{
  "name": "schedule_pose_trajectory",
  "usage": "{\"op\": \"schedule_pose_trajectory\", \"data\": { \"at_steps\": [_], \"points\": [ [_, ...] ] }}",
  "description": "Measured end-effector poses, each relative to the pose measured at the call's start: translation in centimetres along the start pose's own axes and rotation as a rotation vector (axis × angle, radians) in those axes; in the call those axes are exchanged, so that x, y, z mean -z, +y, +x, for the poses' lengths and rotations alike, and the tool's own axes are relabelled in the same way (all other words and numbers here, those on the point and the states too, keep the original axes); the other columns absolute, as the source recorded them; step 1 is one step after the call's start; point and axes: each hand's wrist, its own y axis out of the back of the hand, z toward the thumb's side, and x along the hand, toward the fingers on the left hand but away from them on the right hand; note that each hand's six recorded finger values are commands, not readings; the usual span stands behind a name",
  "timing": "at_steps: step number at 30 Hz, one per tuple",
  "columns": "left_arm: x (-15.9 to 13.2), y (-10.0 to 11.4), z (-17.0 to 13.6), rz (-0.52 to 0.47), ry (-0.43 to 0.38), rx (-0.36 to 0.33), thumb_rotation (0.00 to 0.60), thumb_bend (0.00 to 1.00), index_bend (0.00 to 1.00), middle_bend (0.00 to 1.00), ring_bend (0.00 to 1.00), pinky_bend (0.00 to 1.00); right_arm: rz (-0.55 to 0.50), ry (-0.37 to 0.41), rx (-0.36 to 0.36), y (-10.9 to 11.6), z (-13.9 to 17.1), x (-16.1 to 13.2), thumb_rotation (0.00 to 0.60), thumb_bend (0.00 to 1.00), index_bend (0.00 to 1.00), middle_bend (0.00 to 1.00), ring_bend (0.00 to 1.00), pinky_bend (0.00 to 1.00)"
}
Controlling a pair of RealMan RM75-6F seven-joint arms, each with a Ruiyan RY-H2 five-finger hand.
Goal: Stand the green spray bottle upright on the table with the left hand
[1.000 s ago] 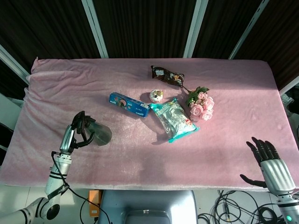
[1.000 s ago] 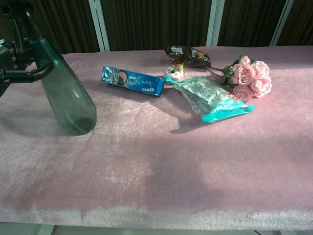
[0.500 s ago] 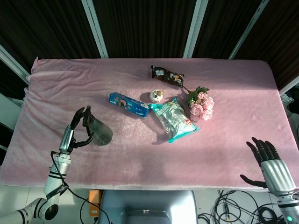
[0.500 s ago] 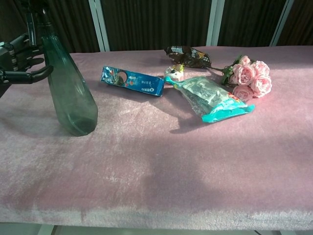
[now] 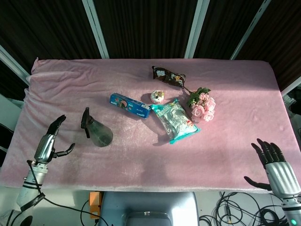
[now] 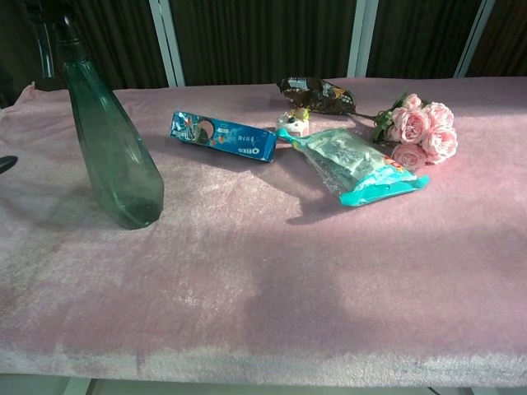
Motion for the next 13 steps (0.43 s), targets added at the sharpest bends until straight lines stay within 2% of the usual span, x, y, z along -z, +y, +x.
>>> {"op": "schedule_pose_trajectory", "data": {
  "at_steps": [1,5,10,13],
  "points": [
    [1.5,0.8,-1.4,0.076,0.025,-0.004,0.6,0.32,0.0,0.0,0.0,0.0,0.003,-0.003,0.0,-0.1,-0.1,0.0,0.6,0.27,0.0,0.0,0.0,0.0],
    [4.3,2.1,-5.3,0.27,0.097,-0.02,0.6,0.35,0.0,0.0,0.0,0.0,0.029,-0.004,-0.01,-0.6,-0.3,-0.3,0.6,0.27,0.0,0.0,0.0,0.0],
    [4.8,2.3,-7.6,0.548,0.138,-0.006,0.6,0.36,0.0,0.0,0.0,0.0,0.042,-0.001,-0.022,-1.2,-0.6,-0.8,0.6,0.27,0.0,0.0,0.0,0.0],
    [4.5,2.3,-8.5,0.647,0.146,0.01,0.6,0.36,0.0,0.0,0.0,0.0,0.038,0.004,-0.023,-1.2,-0.6,-0.9,0.6,0.27,0.0,0.0,0.0,0.0]
  ]
}}
